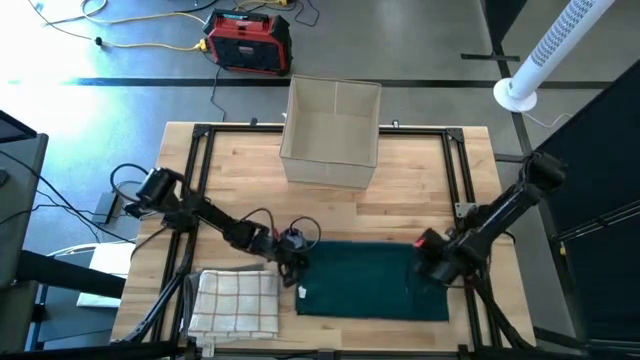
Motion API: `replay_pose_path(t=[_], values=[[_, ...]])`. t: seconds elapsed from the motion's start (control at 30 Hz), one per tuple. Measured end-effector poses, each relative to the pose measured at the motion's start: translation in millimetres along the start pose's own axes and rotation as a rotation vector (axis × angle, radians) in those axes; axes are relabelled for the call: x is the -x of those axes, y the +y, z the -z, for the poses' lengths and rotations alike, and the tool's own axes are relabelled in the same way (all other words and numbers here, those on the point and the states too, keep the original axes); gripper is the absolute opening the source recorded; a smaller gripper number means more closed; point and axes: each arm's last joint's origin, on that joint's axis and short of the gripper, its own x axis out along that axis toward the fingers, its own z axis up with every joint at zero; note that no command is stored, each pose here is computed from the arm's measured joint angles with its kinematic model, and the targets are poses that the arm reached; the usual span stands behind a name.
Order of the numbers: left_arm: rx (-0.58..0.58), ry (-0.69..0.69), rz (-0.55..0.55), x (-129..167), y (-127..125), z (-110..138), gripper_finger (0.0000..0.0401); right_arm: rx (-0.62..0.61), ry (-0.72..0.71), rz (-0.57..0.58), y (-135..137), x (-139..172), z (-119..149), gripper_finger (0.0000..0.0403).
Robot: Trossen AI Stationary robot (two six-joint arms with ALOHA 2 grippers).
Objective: Fold towel
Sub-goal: Fold the green towel
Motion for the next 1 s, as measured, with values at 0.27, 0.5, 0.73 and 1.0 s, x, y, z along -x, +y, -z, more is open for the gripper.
replay_pose_path(t=[0.27,0.5,0.73,1.0], values=[[-0.049,-0.026,-0.088,9,17,-14,0.0001,0.019,0.012,0.098,-8,7,-28,0.0],[-0.053,-0.107,-0.007,33,10,-34,0.0005,-0.046,-0.021,0.085,1,44,-45,0.0],[-0.193,-0.224,0.088,75,-1,-56,0.0036,-0.236,0.193,0.006,12,62,-45,0.0001],[-0.358,-0.244,0.12,107,-7,-59,0.0046,-0.385,0.388,0.086,5,49,-21,0.0041]])
